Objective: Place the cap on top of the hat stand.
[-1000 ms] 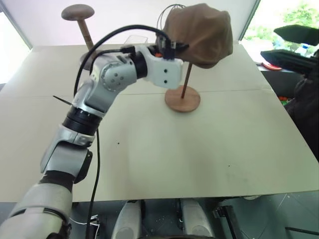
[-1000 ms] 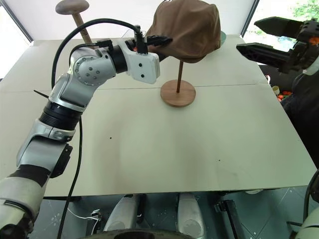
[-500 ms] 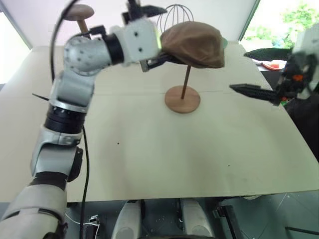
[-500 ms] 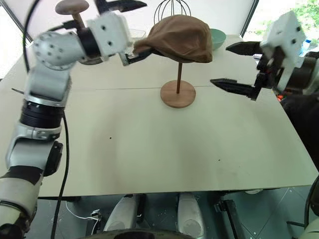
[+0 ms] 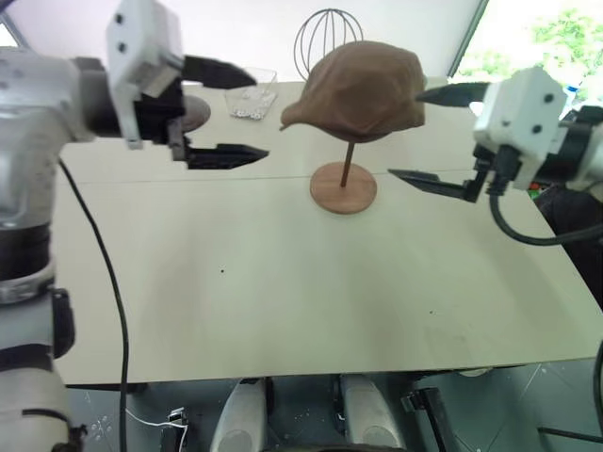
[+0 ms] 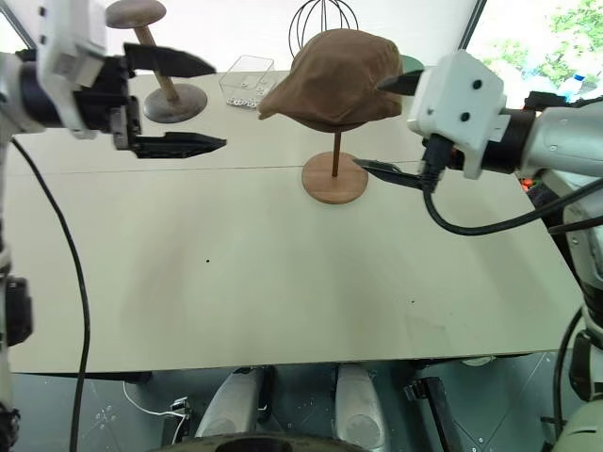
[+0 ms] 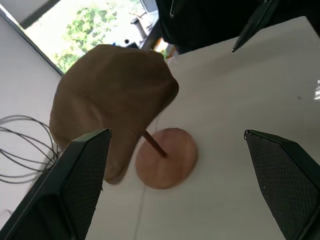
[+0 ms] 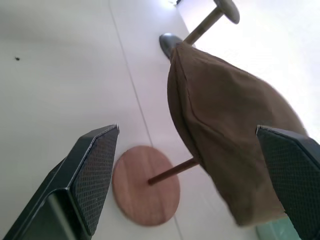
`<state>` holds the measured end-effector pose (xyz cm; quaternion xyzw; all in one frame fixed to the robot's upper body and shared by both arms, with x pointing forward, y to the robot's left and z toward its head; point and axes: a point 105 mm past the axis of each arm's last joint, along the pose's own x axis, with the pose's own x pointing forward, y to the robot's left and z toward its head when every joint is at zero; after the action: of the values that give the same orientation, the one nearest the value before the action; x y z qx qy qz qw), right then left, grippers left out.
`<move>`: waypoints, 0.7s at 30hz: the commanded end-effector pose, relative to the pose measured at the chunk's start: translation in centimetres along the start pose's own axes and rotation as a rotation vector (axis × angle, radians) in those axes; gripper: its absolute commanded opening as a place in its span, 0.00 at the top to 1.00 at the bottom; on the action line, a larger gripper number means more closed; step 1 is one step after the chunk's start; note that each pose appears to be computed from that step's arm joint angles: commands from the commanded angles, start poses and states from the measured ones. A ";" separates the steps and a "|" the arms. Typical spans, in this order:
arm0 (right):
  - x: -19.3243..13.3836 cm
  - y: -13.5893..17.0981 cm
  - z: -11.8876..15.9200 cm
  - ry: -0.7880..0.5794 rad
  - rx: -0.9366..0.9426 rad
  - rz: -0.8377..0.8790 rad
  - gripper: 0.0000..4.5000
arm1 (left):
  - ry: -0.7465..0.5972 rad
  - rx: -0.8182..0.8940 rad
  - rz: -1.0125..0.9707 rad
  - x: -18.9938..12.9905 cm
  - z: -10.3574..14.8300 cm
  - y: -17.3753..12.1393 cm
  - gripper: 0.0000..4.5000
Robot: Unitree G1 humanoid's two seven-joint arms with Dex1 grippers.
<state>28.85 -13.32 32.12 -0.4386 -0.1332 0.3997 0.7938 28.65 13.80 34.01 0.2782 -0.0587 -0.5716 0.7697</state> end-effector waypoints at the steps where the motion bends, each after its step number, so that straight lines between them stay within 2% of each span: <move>1: 1.2 -0.4 1.8 -0.023 -0.103 -0.078 0.00 | -0.015 -0.150 -0.041 -3.0 0.5 -0.2 0.01; 7: 3.5 0.0 2.3 -0.033 -0.143 -0.143 0.00 | -0.043 -0.319 -0.057 -4.6 0.0 1.3 0.01; 14: 6.8 1.7 1.4 -0.018 -0.294 -0.205 0.00 | -0.040 -0.325 -0.075 -4.8 -0.3 2.3 0.01; 21: 8.2 1.3 0.4 0.022 -0.478 -0.301 0.00 | -0.043 -0.302 -0.067 -4.6 -0.1 2.6 0.01</move>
<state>33.67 -6.90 28.98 -0.5782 -0.2462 0.2511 0.7362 29.88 18.50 35.04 0.1297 0.0426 -0.6071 0.7828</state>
